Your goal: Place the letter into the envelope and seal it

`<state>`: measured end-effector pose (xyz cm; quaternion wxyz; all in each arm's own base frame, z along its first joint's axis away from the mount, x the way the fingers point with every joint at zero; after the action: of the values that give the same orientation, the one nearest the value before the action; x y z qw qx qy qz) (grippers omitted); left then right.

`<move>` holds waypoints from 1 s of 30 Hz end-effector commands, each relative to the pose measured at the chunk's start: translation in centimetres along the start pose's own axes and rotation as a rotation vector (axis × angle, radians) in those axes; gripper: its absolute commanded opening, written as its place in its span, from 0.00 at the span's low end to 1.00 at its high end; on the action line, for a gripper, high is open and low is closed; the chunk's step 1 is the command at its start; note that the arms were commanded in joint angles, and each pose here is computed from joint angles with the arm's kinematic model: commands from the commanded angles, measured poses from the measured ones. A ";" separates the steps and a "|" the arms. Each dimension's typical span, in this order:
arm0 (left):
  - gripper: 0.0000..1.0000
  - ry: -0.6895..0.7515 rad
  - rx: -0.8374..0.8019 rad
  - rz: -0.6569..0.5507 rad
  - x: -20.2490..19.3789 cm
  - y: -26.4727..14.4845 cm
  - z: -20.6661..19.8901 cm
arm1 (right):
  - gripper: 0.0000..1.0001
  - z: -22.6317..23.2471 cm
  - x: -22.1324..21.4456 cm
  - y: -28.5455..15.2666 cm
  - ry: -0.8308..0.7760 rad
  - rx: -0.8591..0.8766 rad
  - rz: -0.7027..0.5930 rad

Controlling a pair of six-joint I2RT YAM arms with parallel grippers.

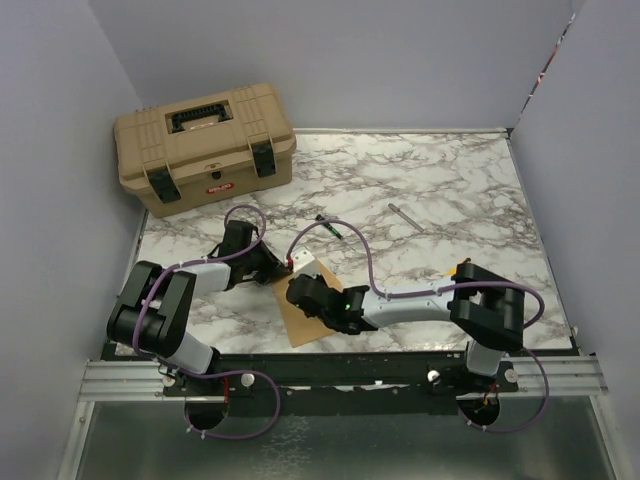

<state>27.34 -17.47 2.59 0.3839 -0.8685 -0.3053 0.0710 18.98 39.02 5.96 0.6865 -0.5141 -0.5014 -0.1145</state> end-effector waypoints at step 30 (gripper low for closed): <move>0.00 -0.008 0.226 -0.002 -1.2 0.3 6.3 | 0.00 -1.7 -3.1 1.1 -0.012 -0.136 0.213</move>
<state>27.40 -17.48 2.56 0.3832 -0.8689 -0.3057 0.0689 18.42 38.58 6.06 0.6821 -0.5683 -0.4529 -0.0815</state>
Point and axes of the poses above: each gripper's point midway between its finger pads, its own y axis out along the fingers, its own z axis along the line the jaws close on, x = y × z, the point moved 1 cm from there along -y, back along the fingers
